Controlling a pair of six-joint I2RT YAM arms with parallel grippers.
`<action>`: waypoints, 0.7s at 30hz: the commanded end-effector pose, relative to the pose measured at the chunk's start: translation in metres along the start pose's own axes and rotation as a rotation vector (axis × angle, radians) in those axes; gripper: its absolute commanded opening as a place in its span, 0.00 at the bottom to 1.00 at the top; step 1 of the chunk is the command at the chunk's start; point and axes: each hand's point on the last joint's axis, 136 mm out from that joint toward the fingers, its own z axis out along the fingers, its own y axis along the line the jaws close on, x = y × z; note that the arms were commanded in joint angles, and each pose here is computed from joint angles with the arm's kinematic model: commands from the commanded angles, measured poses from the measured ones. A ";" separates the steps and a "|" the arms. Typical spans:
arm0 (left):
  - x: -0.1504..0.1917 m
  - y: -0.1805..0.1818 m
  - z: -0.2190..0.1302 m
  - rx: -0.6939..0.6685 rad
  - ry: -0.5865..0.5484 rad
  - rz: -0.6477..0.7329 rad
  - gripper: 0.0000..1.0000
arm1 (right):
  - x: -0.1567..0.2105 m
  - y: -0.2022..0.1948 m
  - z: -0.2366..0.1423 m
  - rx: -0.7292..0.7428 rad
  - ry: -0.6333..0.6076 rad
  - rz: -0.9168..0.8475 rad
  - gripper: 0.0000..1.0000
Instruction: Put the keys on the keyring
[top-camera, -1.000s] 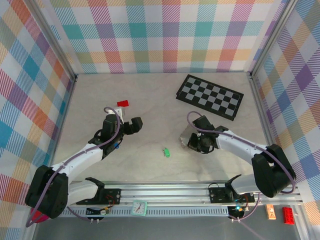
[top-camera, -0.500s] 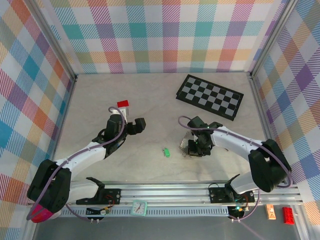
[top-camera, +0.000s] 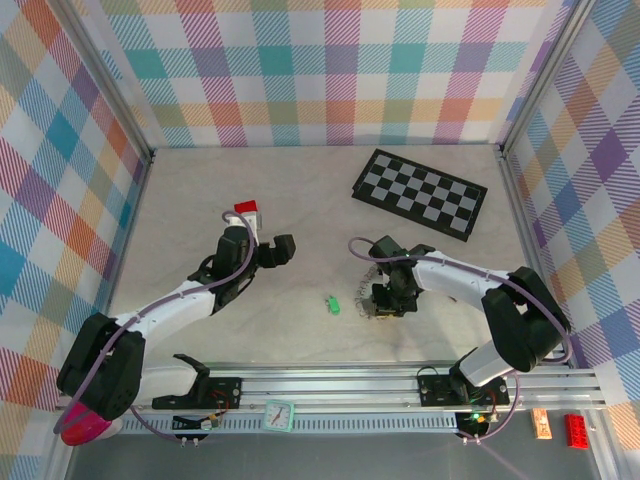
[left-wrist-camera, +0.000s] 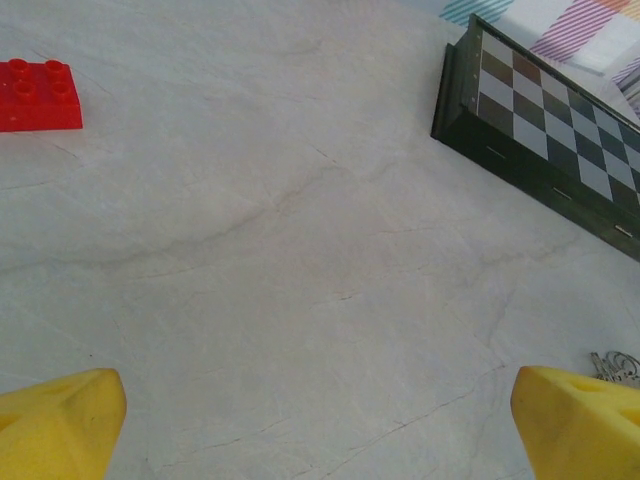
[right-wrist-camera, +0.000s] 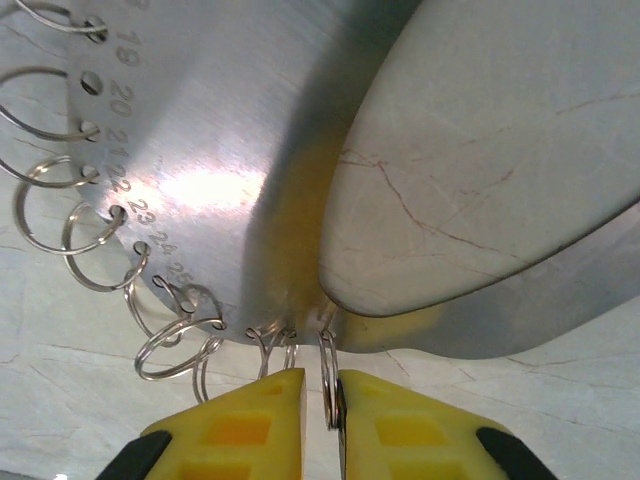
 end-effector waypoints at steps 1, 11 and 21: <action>-0.017 -0.011 0.001 0.020 -0.052 0.020 0.98 | -0.006 0.007 -0.001 -0.008 -0.009 -0.012 0.17; -0.018 -0.012 0.001 0.021 -0.054 0.022 0.98 | -0.005 0.003 0.001 0.016 -0.001 -0.009 0.10; -0.020 -0.013 -0.002 0.022 -0.060 0.024 0.98 | -0.002 -0.003 0.000 0.051 0.006 -0.023 0.04</action>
